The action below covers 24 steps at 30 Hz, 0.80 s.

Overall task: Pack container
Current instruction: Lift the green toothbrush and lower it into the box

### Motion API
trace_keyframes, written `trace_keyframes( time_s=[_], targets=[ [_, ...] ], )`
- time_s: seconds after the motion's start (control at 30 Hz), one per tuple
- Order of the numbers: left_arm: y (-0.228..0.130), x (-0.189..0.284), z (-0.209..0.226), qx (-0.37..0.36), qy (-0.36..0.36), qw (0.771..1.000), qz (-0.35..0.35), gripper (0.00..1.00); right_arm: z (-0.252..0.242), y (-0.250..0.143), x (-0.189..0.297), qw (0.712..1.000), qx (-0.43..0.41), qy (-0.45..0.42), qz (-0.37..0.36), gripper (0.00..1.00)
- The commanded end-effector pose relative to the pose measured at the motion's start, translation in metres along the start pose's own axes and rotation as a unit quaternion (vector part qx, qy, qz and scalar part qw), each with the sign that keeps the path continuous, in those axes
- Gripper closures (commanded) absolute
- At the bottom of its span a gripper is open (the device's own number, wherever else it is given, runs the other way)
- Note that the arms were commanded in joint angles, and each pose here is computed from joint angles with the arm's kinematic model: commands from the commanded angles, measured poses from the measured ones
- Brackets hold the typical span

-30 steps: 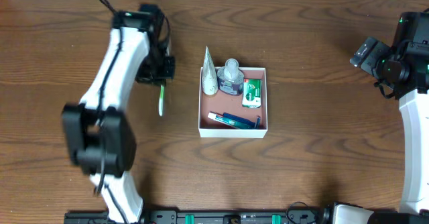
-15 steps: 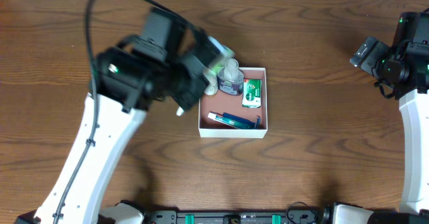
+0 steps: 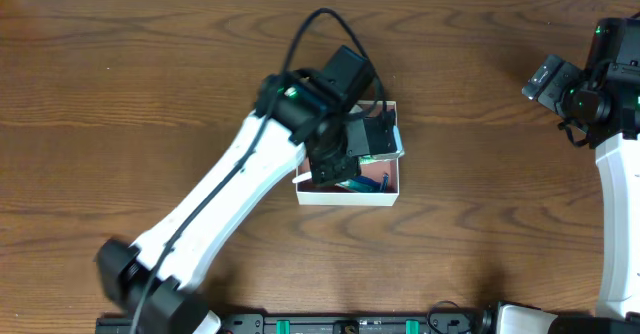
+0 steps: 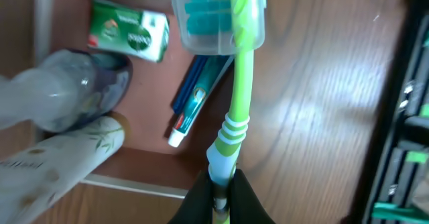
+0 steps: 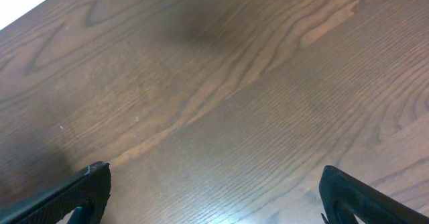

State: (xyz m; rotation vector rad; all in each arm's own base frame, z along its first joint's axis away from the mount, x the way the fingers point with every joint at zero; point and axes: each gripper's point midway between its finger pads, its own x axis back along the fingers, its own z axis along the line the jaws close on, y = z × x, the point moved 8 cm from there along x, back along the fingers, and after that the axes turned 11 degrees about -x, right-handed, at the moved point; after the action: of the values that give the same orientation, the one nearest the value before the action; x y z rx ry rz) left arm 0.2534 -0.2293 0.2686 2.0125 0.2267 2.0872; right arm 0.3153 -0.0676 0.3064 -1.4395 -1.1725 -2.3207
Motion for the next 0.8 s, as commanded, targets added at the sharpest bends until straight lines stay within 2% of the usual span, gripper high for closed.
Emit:
trace_keyframes(
  time_s=[0.0,0.27,0.7,0.73,0.77],
  targets=[
    [-0.004,-0.021,0.007,-0.035,-0.018,0.999,0.031,0.94,-0.002,0.002,0.0,1.0,0.003,-0.008,-0.006,0.01],
    [-0.01,-0.067,0.022,-0.061,-0.054,0.993,0.086,0.94,-0.002,0.002,0.0,1.0,0.003,-0.008,-0.006,0.01],
    [-0.004,-0.08,0.03,-0.064,-0.044,0.994,0.074,0.94,-0.002,0.002,0.0,1.0,0.003,-0.008,-0.006,0.01],
    [-0.004,-0.08,0.03,-0.064,-0.044,0.994,0.074,0.84,-0.002,0.002,0.0,1.0,0.003,-0.008,-0.006,0.01],
    [-0.004,-0.08,0.03,-0.064,-0.044,0.994,0.074,0.68,-0.002,0.002,0.0,1.0,0.003,-0.008,-0.006,0.01]
  ],
)
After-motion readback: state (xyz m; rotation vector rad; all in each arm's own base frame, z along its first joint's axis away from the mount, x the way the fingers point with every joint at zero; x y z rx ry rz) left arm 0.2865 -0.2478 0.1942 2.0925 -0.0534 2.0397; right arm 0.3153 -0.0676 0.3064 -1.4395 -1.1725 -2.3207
